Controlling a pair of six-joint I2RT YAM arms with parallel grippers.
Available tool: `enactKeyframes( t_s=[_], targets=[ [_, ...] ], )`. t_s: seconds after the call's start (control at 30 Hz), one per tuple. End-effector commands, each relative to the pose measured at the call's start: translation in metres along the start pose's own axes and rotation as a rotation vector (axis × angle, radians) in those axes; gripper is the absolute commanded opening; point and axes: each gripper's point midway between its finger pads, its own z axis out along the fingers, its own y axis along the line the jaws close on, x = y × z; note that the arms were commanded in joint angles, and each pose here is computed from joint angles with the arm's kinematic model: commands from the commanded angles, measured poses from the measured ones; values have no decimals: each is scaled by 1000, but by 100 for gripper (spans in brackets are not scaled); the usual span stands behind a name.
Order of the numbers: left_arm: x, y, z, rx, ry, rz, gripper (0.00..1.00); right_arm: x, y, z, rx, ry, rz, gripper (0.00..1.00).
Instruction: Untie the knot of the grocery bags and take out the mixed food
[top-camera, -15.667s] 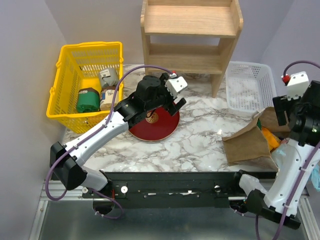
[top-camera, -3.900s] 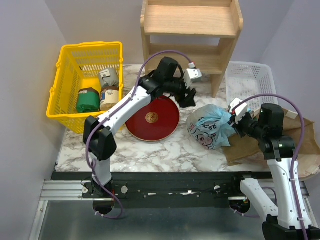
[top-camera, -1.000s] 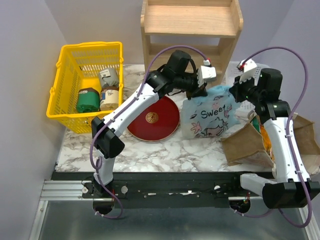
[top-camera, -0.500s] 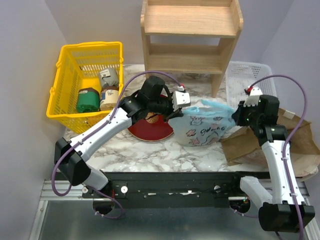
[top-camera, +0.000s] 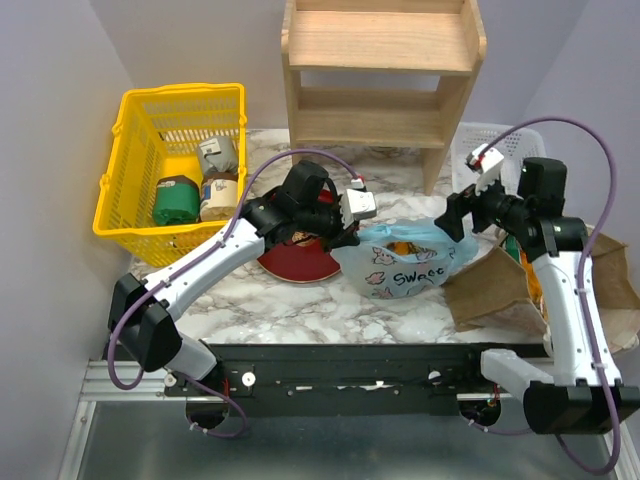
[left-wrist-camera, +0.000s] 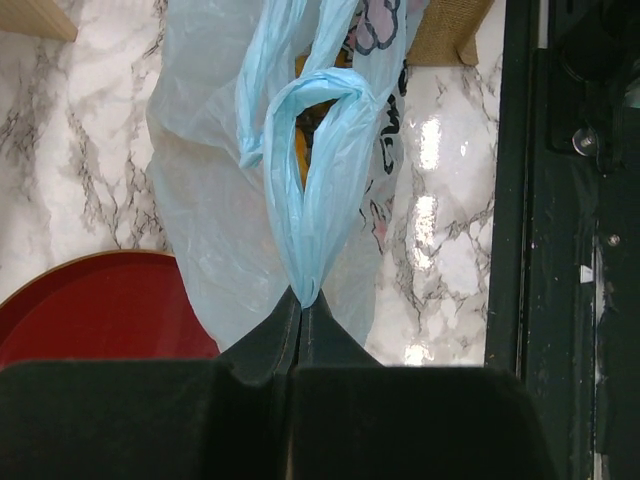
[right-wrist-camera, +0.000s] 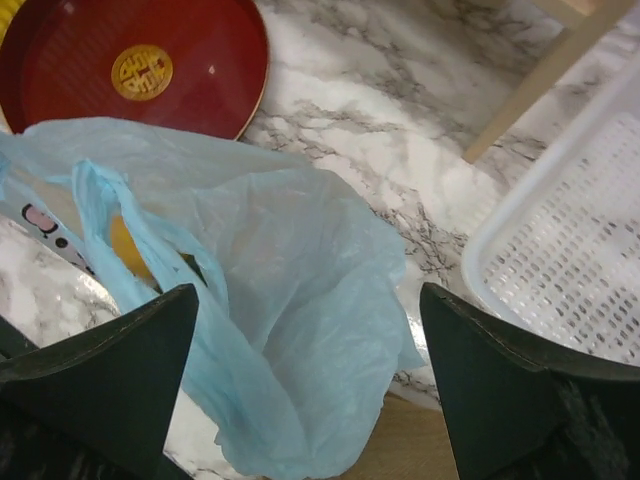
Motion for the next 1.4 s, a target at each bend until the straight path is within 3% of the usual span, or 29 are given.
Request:
enactKeyframes(
  t_s=[0.0, 0.2, 0.4, 0.6, 0.83, 0.9, 0.93, 1.0, 1.03, 1.1, 1.13, 1.23, 1.27, 1.37],
  targets=[
    [-12, -2, -2, 20, -31, 0, 0, 16, 14, 29, -149, 107, -62, 100],
    [-13, 2, -4, 7, -15, 22, 0, -1, 55, 34, -366, 72, -144, 100],
    [-16, 7, -3, -9, -9, 34, 0, -20, 79, 11, -458, 15, -212, 100],
    [-18, 9, -3, -12, -8, 42, 0, 18, 78, 21, -411, 117, -338, 100],
    [-19, 13, -5, -27, -1, 63, 0, 27, 64, 36, -365, 179, -410, 99],
    [-22, 14, -5, -30, -2, 72, 0, 13, 44, 46, -239, 158, -394, 91],
    [-22, 16, -3, -29, 0, 74, 0, 6, 36, 48, -184, 140, -387, 76],
    [-30, 21, -2, -35, -11, 92, 0, -18, 6, 52, -8, 89, -361, 56],
    [-29, 26, 4, -38, -3, 101, 0, -26, -4, 52, 48, 76, -351, 29],
    [-48, 42, 4, -89, -20, 134, 0, -51, -25, 49, 159, 34, -341, 7],
    [-49, 52, 12, -101, -8, 137, 0, -60, -31, 46, 192, 19, -334, 1],
    [-94, 85, 8, -215, -61, 195, 0, -98, -54, 29, 309, -69, -295, 1],
    [-127, 92, -5, -257, -121, 236, 0, -110, -59, 23, 342, -108, -264, 1],
    [-173, 96, -25, -304, -214, 301, 0, -134, -69, 2, 411, -175, -216, 0]
  ],
)
